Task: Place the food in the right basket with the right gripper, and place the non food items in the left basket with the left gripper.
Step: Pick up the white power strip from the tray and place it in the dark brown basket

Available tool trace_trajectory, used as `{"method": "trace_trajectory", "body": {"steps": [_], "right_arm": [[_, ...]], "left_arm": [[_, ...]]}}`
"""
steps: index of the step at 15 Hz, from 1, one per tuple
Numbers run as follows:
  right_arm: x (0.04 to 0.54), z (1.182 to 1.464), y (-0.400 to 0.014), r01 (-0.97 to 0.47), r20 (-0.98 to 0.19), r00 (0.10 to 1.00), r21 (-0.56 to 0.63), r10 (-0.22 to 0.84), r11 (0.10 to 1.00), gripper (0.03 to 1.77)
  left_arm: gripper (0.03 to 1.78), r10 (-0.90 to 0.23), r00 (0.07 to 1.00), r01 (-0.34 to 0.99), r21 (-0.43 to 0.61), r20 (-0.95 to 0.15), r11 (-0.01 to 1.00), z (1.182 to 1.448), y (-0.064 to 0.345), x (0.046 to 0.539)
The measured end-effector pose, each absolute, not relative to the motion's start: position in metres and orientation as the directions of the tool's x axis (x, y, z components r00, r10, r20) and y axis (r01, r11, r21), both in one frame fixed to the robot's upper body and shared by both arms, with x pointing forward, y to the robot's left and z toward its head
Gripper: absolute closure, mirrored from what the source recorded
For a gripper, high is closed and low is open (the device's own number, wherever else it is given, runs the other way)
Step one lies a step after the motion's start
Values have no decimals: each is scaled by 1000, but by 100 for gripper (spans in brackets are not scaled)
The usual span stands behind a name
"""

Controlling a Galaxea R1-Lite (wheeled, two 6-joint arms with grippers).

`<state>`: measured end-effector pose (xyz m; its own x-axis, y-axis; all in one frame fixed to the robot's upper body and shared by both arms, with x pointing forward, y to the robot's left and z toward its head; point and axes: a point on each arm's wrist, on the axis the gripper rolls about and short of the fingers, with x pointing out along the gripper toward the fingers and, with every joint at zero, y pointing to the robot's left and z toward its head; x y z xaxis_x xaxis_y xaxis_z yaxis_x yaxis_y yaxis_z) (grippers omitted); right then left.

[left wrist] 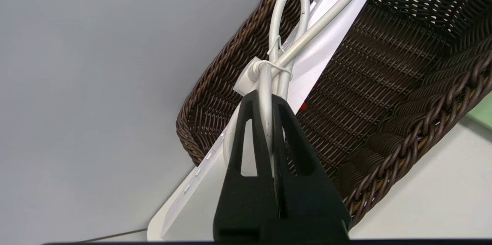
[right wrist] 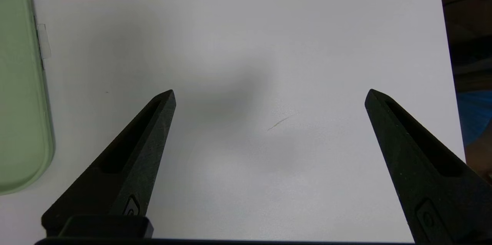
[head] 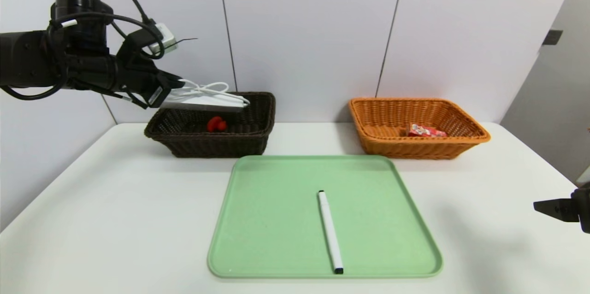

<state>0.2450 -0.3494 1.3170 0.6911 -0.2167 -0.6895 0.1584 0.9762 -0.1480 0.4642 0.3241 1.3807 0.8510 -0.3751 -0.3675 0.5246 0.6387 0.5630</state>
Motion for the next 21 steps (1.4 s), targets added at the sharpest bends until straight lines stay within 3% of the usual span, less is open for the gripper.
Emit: {"method": "trace_trajectory", "body": {"steps": [5,21], "right_arm": [[246,1316,-349,157,-693,688,-149,-216,976,10],[248,1315,-350,155,-699,682,-151,-216,976,10]], "left_arm": [[173,-378,818,572,546,-433,612,1377,323,461],[173,-387,813,581,581,-434,570,1371,300,490]]}}
